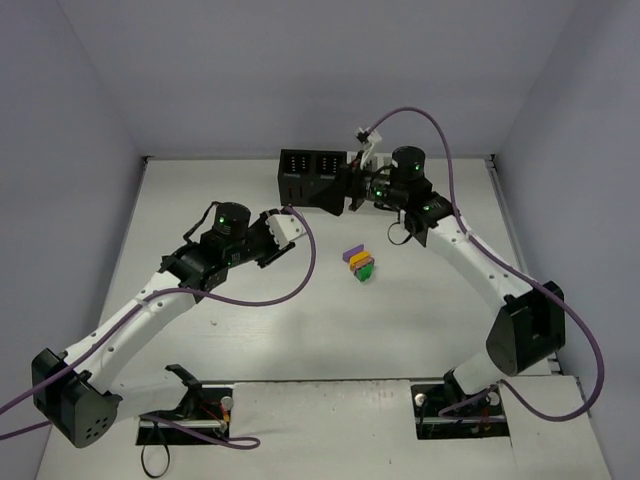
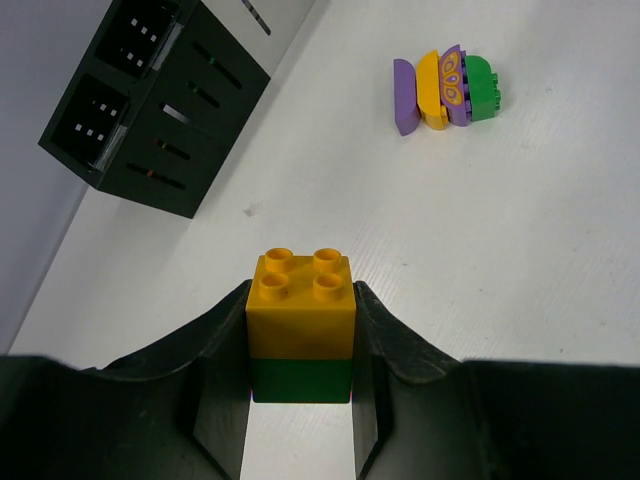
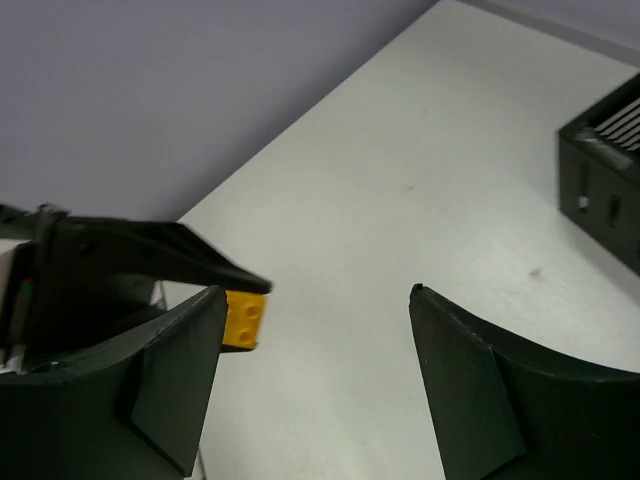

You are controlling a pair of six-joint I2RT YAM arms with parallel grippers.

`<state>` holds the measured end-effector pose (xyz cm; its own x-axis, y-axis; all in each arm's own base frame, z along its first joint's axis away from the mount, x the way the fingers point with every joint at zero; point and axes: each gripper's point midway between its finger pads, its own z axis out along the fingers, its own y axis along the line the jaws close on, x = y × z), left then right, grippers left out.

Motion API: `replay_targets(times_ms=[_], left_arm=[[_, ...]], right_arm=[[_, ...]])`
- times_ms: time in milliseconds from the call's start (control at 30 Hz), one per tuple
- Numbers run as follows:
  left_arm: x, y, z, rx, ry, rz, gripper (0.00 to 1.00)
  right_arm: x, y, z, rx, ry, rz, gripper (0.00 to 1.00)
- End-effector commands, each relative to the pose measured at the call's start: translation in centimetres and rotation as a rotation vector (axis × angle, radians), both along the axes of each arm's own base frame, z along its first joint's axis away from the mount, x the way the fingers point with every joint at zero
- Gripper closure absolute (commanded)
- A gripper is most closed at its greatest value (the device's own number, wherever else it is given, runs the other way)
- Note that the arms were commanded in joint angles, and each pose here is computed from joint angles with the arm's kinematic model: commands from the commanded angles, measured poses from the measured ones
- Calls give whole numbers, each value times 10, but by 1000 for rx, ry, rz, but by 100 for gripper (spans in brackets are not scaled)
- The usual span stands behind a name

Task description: Sort the legos into containers by color

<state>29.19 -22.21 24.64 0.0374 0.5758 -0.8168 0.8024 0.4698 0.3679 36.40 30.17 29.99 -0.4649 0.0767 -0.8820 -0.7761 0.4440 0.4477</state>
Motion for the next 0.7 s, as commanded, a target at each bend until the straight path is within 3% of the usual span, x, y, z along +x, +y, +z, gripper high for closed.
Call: replay_targets(times_ms=[0, 233, 667], left_arm=[[3, -6, 31, -67, -84, -28, 85], [-1, -9, 32, -78, -81, -48, 84], [-3, -11, 35, -88, -84, -58, 84]], right_arm=[[-42, 23, 24, 87, -37, 132, 30], [-69, 41, 14, 115, 10, 188, 30], [-84, 58, -4, 112, 63, 225, 31]])
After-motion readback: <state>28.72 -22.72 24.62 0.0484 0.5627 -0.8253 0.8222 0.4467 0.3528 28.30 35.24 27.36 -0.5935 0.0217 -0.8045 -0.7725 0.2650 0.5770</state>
